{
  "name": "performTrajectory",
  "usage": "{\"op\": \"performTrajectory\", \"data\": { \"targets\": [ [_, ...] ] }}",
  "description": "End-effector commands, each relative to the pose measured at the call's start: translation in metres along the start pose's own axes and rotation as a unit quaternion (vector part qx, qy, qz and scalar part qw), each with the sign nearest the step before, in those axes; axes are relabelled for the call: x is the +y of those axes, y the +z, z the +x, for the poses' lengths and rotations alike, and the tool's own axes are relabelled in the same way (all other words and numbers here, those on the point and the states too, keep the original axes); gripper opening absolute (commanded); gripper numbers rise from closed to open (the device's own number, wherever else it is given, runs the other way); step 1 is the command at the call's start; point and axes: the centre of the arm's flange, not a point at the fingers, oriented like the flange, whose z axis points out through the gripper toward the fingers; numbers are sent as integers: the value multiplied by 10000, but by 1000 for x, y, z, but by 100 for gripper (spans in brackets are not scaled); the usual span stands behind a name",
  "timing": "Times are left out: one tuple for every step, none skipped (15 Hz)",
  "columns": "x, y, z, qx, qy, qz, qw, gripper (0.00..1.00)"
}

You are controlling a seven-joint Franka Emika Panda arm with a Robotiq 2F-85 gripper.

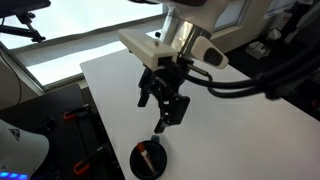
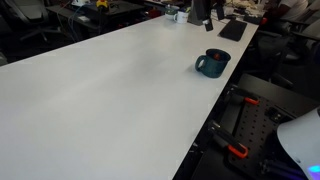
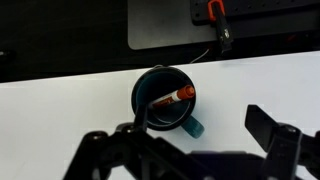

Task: Take the marker out of the mug and place it to the left of the mug

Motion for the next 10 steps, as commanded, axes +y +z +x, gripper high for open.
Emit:
{"op": "performTrajectory", "data": {
  "targets": [
    [6, 9, 7, -209, 180, 82, 9996, 100],
    [7, 12, 9, -250, 193, 79, 9995, 100],
    [8, 15, 10, -282, 192, 93, 9994, 100],
    [8, 17, 11, -312, 202, 88, 9993, 100],
    [8, 19, 12, -346, 198, 85, 9992, 100],
    [7, 22, 13, -368, 200, 75, 9991, 100],
    [6, 24, 14, -396, 203, 79, 9990, 100],
    [5, 26, 16, -428, 207, 80, 9988, 100],
    [5, 28, 17, -463, 211, 85, 9987, 100],
    [4, 30, 18, -481, 212, 75, 9986, 100]
  ]
}}
